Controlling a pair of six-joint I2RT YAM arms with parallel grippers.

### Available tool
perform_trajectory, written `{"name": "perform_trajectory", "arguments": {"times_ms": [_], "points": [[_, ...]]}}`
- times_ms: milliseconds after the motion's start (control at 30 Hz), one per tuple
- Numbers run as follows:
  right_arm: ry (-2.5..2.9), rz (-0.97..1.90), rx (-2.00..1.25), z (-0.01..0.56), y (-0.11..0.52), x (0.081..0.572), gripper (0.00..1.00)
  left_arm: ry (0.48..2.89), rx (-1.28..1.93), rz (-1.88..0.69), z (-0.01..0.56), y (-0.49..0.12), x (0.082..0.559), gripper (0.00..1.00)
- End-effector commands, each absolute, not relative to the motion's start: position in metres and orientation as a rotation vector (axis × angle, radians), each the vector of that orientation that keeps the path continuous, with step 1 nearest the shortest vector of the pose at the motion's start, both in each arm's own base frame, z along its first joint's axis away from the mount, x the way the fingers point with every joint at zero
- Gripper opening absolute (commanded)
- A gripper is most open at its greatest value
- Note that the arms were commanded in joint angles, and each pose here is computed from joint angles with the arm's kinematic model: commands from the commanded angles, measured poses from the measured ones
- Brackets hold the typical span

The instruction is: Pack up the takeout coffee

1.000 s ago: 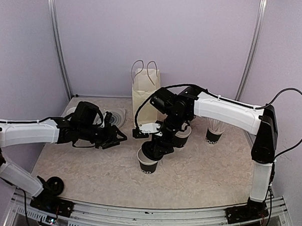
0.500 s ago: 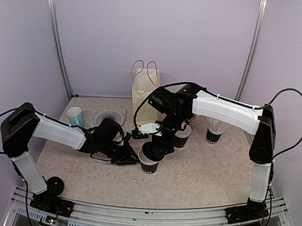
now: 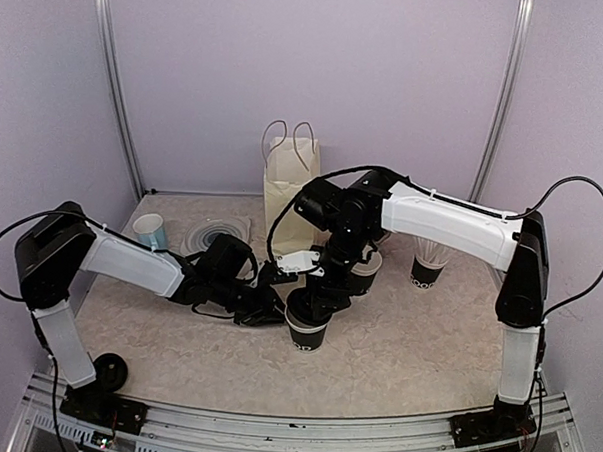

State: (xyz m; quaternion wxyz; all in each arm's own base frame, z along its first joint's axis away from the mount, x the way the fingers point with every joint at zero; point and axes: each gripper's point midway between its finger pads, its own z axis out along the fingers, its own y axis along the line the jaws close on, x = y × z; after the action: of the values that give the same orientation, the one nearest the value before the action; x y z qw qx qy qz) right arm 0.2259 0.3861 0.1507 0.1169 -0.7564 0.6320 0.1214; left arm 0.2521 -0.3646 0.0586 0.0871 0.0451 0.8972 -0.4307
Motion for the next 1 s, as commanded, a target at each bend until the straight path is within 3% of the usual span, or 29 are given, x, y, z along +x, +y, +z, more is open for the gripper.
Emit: {"name": "perform_trajectory", "arguments": {"times_ms": [0,600,967], "points": [[1.831,0.345,-2.251,0.146,0.392,0.221,0.62,2.637,0.180,-1.338,0.068,-0.378,0.253,0.24],[1.878,0.211,-2.320,0.125,0.386,0.223,0.66,2.638,0.179,-1.350,0.065,-0.381,0.254,0.23],[1.894,0.197,-2.341,0.117,0.389,0.220,0.74,2.641,0.182,-1.360,0.060,-0.383,0.254,0.23]]}}
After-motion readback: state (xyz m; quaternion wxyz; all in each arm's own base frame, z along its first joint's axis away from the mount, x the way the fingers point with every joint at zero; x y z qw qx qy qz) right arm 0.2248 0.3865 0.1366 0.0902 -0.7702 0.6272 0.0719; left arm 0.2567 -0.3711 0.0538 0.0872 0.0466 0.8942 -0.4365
